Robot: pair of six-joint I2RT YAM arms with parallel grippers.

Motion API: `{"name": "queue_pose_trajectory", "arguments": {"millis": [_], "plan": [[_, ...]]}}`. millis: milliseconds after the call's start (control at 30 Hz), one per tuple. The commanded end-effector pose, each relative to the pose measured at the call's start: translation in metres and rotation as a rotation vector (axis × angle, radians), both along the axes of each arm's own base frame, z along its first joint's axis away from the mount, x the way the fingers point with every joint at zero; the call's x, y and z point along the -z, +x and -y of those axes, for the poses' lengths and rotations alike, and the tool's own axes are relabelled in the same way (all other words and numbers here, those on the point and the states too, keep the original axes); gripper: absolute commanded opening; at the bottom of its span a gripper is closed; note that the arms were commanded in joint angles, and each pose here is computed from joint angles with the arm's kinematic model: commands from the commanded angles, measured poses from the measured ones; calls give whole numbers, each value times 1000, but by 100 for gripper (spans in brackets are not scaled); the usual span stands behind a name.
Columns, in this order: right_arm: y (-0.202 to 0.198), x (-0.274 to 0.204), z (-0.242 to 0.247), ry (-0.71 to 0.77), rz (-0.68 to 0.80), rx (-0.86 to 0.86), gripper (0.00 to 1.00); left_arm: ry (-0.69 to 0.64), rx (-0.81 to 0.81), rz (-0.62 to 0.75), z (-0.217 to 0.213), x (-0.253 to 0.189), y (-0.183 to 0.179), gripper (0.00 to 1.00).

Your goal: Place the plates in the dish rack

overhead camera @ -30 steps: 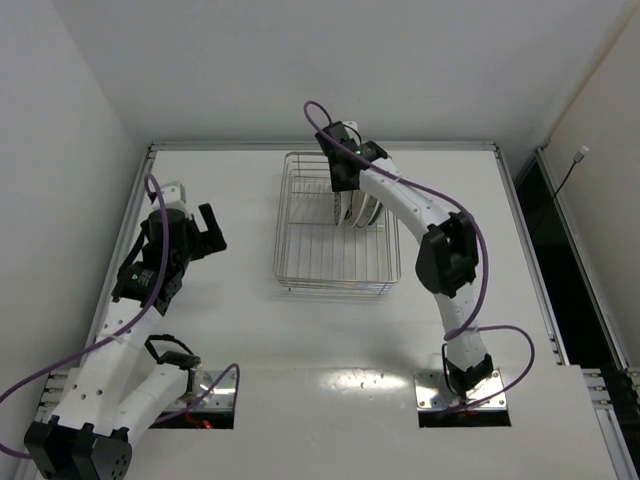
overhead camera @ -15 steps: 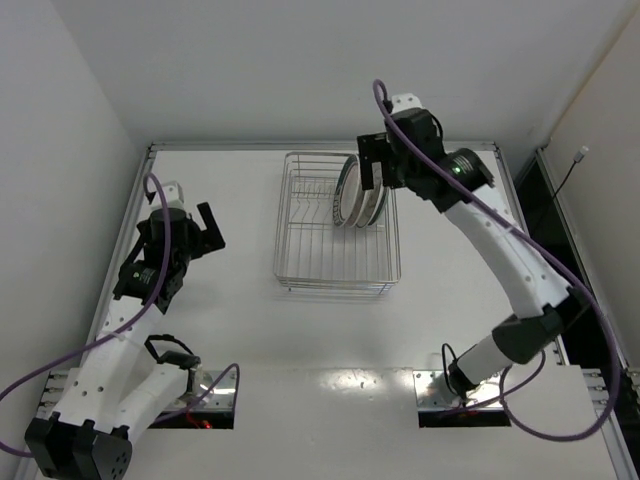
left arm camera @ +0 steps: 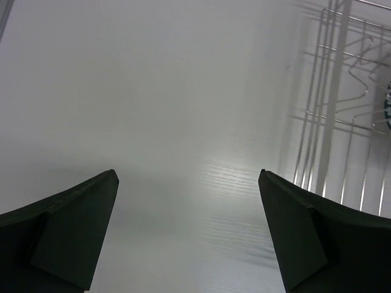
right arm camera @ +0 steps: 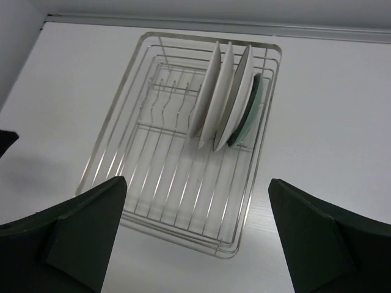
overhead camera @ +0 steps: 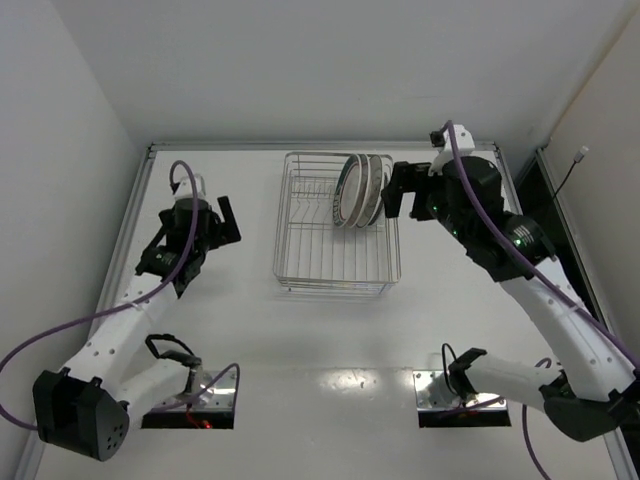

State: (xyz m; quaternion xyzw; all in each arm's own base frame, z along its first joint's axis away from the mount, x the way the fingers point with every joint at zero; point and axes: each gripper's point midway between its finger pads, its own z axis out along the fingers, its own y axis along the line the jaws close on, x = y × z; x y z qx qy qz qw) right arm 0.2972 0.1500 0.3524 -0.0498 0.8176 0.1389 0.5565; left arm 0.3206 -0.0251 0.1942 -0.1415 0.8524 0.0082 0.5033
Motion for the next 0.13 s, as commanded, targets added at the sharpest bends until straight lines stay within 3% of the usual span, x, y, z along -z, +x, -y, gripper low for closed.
{"name": "queue_pose_trajectory", "arguments": {"millis": [0, 100], "plan": [[21, 34, 8, -69, -74, 114, 99, -3, 40, 141, 16, -29, 6, 99], [28, 48, -3, -74, -139, 67, 99, 16, 14, 164, 10, -35, 5, 99]]}}
